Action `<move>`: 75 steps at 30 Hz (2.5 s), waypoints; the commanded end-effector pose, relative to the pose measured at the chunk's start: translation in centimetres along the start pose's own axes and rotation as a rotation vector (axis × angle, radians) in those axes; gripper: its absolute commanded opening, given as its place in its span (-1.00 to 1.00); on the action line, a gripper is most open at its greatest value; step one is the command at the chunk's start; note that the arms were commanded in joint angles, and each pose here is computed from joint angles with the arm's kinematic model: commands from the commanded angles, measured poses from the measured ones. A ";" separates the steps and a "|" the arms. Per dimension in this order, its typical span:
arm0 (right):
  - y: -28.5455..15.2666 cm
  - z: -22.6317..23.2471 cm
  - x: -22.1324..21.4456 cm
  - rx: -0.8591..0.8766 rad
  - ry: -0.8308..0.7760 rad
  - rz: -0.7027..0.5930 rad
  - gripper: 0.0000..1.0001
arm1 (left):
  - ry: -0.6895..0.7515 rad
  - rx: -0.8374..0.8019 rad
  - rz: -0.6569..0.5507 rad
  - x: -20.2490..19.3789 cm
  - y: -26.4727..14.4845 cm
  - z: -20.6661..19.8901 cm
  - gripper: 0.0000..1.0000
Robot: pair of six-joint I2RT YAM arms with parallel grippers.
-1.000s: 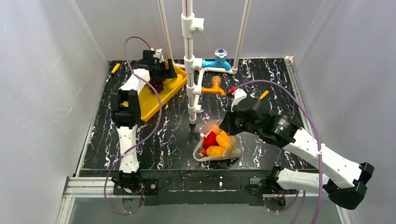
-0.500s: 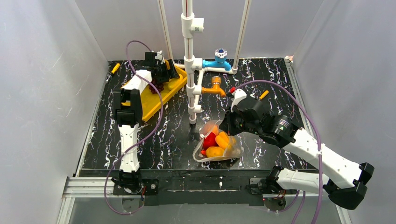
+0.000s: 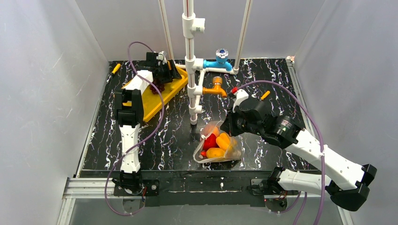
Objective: Place the food in the zip-top bag and seal the zipper
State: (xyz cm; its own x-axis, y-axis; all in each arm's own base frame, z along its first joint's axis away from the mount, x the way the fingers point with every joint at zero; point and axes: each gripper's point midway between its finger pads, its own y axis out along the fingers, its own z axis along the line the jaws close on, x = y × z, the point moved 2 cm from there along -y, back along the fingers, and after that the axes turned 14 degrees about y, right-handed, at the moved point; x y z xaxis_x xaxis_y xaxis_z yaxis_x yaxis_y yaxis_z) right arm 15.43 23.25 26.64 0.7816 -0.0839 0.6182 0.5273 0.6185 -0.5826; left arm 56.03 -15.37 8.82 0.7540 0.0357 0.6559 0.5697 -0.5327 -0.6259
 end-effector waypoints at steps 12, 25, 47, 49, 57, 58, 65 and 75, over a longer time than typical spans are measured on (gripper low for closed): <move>-0.8 1.2 1.5 0.055 0.011 -0.067 -0.97 | -0.011 0.014 0.045 -0.3 0.3 0.1 -0.07; 0.2 2.0 1.6 0.082 0.011 -0.055 -0.97 | 0.144 0.291 -0.088 3.9 -11.7 -1.5 -0.59; 2.0 4.3 1.9 0.135 0.072 -0.019 -0.97 | -0.243 -0.360 -0.175 -10.7 -34.5 -22.2 -0.50; 2.3 5.0 2.0 0.144 0.093 -0.013 -0.97 | -0.228 -0.411 -0.197 -12.4 -36.9 -23.6 -0.49; 4.1 9.6 2.2 0.166 0.136 -0.011 -0.97 | -0.159 -0.466 -0.143 -18.6 -41.1 -25.7 -0.50; 4.2 10.3 2.2 0.167 0.136 -0.012 -0.97 | -0.150 -0.463 -0.123 -19.3 -41.6 -25.9 -0.50; 5.7 13.5 0.5 0.216 0.150 -0.006 -0.97 | -0.084 -0.378 -0.044 -23.0 -43.5 -25.1 -0.50; 5.7 14.8 0.6 0.257 0.073 0.004 -0.97 | -0.233 -0.507 0.045 -24.2 -42.4 -26.2 -0.49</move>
State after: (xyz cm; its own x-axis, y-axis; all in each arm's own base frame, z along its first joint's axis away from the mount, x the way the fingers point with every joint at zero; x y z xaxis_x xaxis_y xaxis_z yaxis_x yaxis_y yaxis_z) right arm 13.38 37.14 26.97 0.8541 -0.0705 0.5153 0.3977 0.7269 -0.5598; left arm 5.26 -15.23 29.78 0.8435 0.1592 0.5131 0.3847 -0.8457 -0.3700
